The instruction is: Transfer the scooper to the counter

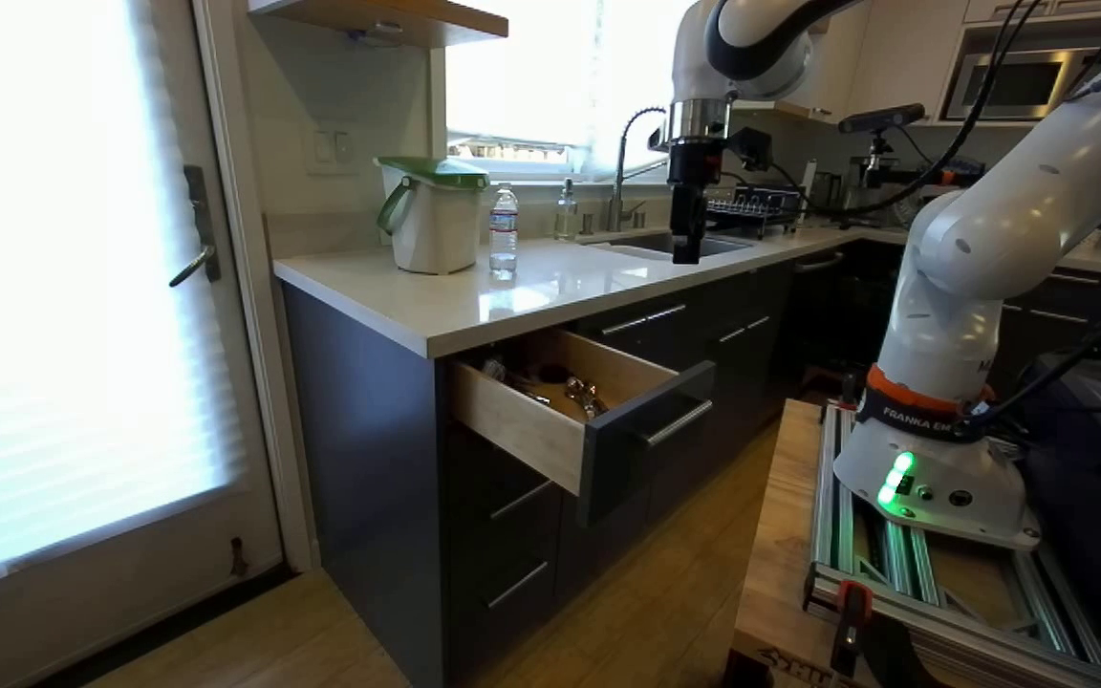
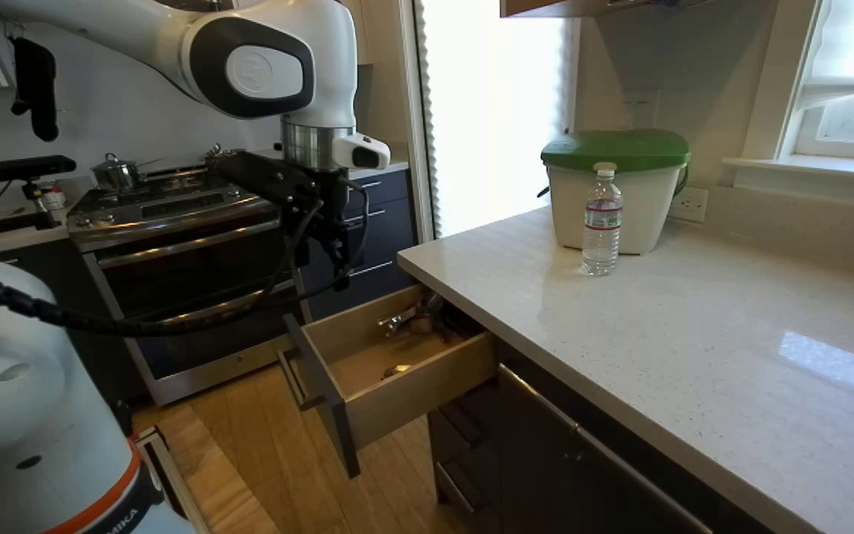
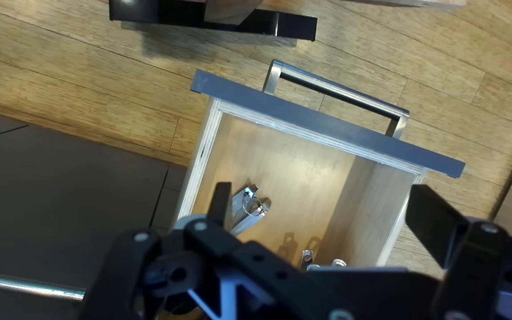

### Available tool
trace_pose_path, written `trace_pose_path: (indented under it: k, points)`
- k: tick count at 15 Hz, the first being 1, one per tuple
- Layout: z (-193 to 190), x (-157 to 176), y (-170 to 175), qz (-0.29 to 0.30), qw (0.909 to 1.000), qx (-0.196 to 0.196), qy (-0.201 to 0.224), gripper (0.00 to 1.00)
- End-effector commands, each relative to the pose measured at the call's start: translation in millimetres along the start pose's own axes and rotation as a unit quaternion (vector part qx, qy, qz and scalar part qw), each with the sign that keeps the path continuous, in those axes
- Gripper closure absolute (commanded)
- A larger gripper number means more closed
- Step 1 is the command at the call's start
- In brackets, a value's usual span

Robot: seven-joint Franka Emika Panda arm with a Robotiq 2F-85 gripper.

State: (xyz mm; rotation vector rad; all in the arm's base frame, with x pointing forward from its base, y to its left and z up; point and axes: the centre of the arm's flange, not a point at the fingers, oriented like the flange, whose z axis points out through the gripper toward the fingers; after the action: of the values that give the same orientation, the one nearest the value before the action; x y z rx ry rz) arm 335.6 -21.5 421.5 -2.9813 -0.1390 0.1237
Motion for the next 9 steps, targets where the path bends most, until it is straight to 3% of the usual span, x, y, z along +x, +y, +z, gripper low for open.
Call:
trace_pose_path:
  k: [1, 4, 9]
  points:
    - [5.0, 6.5, -2.9, -0.001, 1.0, 0.003, 0.001, 0.0]
    - [26.9, 32.9, -30.0, -0.015, 0.999, -0.02, 0.036, 0.0]
    - [69.2, 53.9, -77.1, -0.022, 0.9992, -0.011, 0.033, 0.0]
